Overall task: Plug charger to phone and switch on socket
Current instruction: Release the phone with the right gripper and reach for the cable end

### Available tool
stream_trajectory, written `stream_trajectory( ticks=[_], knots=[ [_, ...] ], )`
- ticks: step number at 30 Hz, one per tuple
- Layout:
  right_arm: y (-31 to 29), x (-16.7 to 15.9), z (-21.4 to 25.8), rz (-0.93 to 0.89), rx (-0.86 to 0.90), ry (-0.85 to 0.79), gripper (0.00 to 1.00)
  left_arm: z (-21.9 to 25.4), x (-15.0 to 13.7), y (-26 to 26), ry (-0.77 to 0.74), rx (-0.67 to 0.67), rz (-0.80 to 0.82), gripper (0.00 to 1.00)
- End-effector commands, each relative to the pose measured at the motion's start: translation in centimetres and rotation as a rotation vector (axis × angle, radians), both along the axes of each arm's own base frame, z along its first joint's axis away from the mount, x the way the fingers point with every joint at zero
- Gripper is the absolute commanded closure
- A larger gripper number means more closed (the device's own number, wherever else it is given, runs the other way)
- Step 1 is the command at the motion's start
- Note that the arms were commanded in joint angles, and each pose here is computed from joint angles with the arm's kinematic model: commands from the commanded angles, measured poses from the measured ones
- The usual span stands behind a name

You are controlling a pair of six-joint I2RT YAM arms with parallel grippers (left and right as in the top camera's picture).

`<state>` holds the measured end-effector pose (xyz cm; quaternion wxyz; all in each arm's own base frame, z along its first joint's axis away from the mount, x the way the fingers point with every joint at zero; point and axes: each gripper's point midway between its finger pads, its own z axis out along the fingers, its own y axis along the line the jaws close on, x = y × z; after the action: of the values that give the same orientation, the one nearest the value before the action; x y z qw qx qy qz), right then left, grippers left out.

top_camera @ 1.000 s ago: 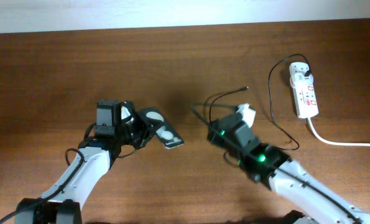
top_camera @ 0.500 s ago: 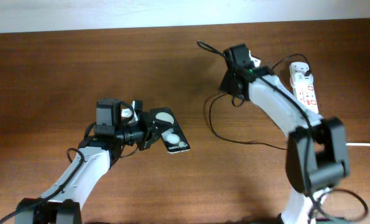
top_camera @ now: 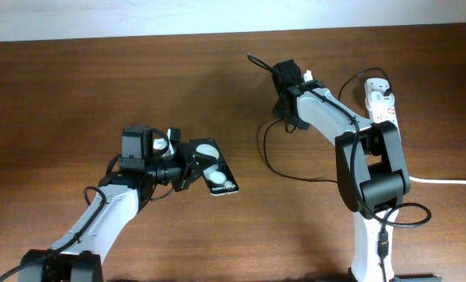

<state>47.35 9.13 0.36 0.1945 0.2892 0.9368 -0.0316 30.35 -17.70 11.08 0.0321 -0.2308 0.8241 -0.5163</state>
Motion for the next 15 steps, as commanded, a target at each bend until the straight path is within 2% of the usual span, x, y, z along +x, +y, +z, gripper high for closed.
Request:
stream_trajectory(
  ticks=[1, 5, 7, 11, 12, 15],
  knots=[
    [0.0, -0.2, -1.1, -0.028, 0.011, 0.023, 0.73, 1.1, 0.4, -0.2, -0.043, -0.015, -0.022, 1.0],
    [0.1, -0.3, -1.1, -0.021, 0.018, 0.03, 0.85, 1.1, 0.4, -0.2, -0.043, -0.015, -0.023, 1.0],
    [0.4, -0.4, -0.8, 0.009, 0.027, 0.038, 0.96, 1.1, 0.4, -0.2, -0.043, -0.015, -0.023, 1.0],
    [0.6, -0.2, 2.0, 0.095, 0.018, 0.006, 0.96, 2.3, -0.4, -1.0, -0.051, -0.085, -0.083, 1.0],
    [0.5, -0.4, 4.2, 0.136, 0.007, -0.009, 0.96, 2.8, -0.8, -1.4, -0.052, -0.122, -0.115, 1.0],
    [0.2, -1.3, 6.3, 0.157, -0.001, -0.009, 0.96, 3.9, -1.9, -1.9, -0.043, -0.191, -0.177, 1.0]
  ],
)
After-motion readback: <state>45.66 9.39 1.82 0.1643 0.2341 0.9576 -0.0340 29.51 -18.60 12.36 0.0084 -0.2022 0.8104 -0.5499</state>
